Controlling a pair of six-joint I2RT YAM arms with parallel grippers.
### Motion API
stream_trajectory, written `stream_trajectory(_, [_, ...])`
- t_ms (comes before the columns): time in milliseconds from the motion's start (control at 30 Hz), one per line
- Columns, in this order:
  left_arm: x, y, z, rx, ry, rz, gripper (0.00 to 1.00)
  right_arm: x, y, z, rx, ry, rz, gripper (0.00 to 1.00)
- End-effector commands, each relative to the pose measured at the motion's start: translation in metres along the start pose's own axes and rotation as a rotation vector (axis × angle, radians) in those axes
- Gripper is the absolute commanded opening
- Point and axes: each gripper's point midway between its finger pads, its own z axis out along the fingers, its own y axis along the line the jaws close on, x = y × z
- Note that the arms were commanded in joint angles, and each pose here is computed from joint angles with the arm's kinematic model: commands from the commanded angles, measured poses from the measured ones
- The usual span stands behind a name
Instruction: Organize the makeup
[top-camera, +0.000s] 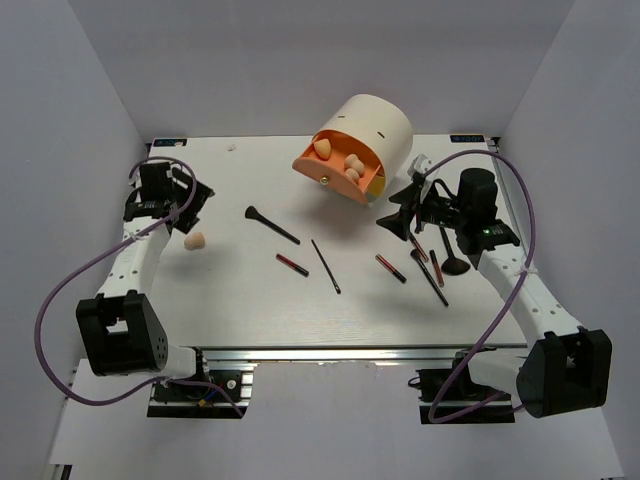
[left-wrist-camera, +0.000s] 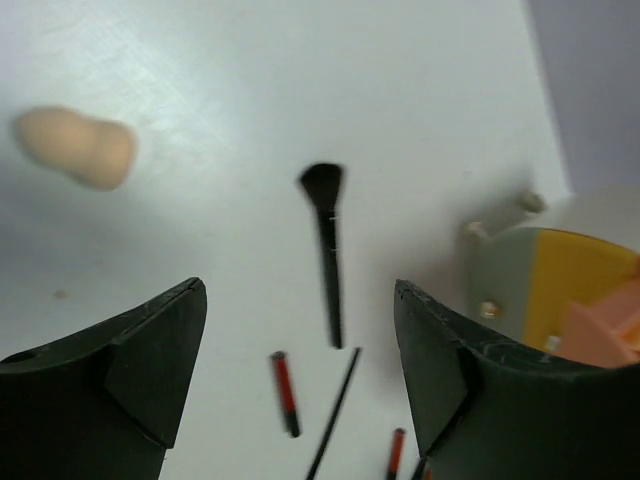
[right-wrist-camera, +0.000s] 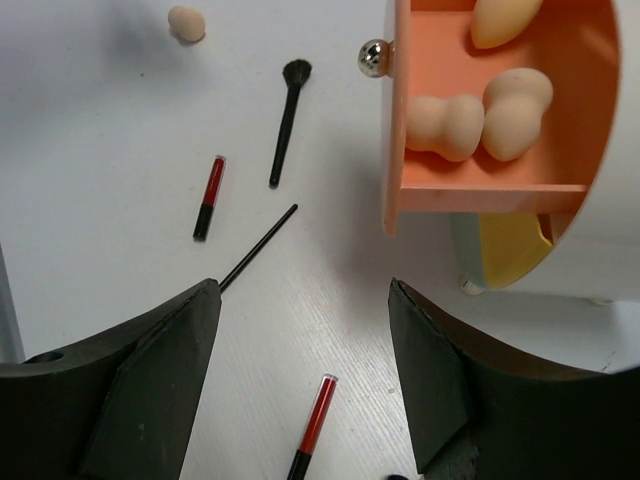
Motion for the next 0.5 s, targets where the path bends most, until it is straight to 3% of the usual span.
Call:
stream_trajectory(0, [0.005,0.049,-0.001,-0.174,0.025,0.043,0.85,-0.002,0.01,-0.001,-0.041,-0.018,-0.035,0.74])
stream_trajectory(167, [0.004,0.093,0.02,-0.345,0.047,-0.072,0.85,0.007,0.01,0.001,-0.04,0.0,-0.025,0.74])
stream_trajectory(467, [0.001,0.11,0.053,-0.418,0.062,-0.215,0.84,0.011,0.006,0.001,-0.01,0.012,-0.034,0.74])
